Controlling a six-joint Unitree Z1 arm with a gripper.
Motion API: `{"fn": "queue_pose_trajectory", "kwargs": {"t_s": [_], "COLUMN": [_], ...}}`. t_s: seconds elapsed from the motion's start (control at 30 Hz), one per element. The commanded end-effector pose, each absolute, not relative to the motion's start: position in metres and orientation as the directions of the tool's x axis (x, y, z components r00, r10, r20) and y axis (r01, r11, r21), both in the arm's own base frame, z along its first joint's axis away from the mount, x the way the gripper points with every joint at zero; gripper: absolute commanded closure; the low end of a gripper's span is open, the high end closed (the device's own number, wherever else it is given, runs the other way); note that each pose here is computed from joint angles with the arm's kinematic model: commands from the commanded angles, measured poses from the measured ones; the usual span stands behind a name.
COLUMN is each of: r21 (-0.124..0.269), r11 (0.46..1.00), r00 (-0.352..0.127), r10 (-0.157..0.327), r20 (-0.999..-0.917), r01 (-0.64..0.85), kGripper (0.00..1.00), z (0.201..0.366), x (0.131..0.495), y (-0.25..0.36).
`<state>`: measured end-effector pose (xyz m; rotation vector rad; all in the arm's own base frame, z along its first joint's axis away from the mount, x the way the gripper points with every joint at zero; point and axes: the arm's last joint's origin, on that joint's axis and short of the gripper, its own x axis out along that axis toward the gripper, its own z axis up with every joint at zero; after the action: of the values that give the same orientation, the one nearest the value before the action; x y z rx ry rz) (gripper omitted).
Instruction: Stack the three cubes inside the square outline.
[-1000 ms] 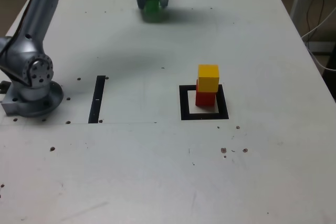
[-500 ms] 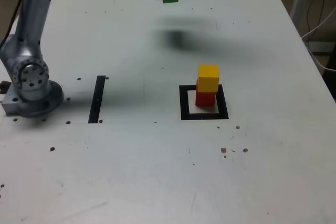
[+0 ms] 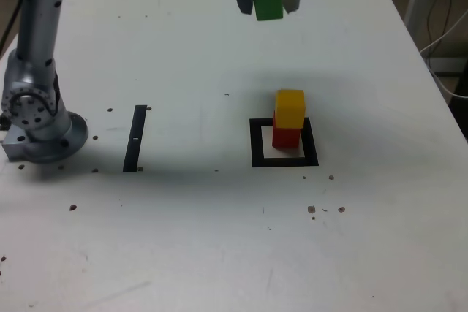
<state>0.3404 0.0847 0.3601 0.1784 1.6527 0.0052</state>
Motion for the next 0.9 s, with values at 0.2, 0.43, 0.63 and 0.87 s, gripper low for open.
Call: {"fn": "queue_pose_trajectory", "kwargs": {"t_s": [0.2,0.43,0.63,0.87], "r21": [0.118,0.096,0.084,0.072], "r11": [0.986,0.988,0.990,0.993], "r00": [-0.062,-0.060,-0.082,-0.126], "r10": [0.125,0.104,0.093,0.083], "r20": [-0.9902,-0.9928,-0.9923,-0.9886], "r01": [0.115,0.119,0.110,0.092], "kGripper": [0.81,0.84,0.84,0.84], "z": [0.363,0.357,0.348,0.338], "x": [0.348,0.359,0.366,0.366], "y": [0.039,0.009,-0.006,-0.008]}}
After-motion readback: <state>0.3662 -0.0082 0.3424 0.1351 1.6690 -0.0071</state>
